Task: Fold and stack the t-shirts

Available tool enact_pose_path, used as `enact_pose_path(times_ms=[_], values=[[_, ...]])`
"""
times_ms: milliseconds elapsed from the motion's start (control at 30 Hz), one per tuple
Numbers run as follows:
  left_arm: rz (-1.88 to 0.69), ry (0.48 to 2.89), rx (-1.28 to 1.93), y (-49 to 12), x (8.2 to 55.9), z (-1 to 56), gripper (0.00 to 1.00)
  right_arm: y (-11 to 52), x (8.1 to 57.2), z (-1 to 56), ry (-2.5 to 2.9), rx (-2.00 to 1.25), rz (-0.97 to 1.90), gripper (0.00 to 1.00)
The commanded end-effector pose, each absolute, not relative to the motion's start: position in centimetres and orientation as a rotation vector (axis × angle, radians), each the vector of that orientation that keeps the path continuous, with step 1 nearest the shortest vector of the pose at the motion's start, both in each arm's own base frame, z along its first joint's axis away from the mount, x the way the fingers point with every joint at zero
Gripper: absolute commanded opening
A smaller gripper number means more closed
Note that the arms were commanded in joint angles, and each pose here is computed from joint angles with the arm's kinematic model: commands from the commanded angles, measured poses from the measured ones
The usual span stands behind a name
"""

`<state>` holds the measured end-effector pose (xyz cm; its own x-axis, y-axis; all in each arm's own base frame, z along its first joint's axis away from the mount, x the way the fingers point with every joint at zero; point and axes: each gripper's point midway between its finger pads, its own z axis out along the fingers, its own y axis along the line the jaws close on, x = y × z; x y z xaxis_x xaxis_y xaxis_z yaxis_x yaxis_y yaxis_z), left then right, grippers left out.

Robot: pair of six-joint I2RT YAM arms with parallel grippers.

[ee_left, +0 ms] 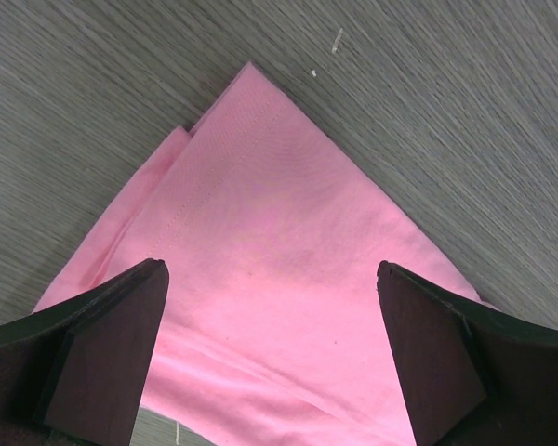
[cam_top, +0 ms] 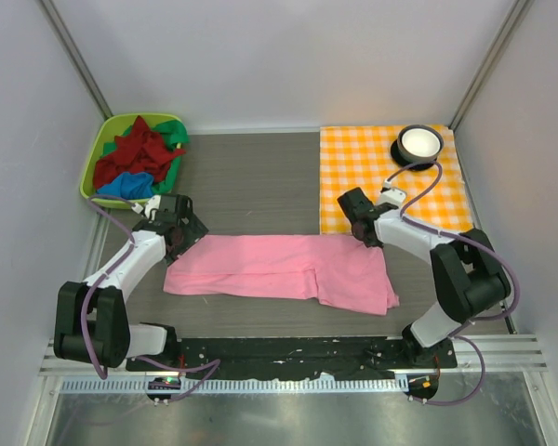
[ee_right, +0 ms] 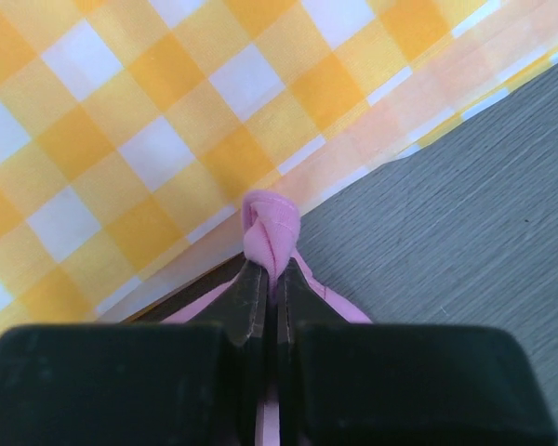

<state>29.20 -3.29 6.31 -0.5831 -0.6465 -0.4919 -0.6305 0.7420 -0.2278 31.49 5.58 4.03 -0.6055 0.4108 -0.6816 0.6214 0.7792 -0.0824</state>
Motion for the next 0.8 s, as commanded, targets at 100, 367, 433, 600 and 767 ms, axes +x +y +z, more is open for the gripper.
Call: enact_pose_path(times_ms=[100, 367, 433, 600, 767], values=[[-0.070, 2.312, -0.947, -3.4, 30.8, 8.3, 1.00, 5.2, 34.5, 13.0, 2.114, 0.747, -0.372, 0.01], [-0.079, 2.298, -0.962, -3.4, 30.7, 8.9, 1.00, 6.3, 40.4, 14.6, 2.088, 0.723, -0.433, 0.01], [-0.080, 2.294, -0.967, -3.3, 30.5, 8.9, 1.00, 7.4, 43.0, 14.8, 2.088, 0.717, -0.421, 0.01], [-0.101, 2.255, -0.981, -3.1, 29.8, 9.7, 1.00, 10.4, 48.8, 15.5, 2.113, 0.659, -0.402, 0.01], [-0.103, 2.221, -0.983, -2.8, 29.6, 10.5, 1.00, 14.4, 55.3, 16.5, 2.117, 0.624, -0.315, 0.01]])
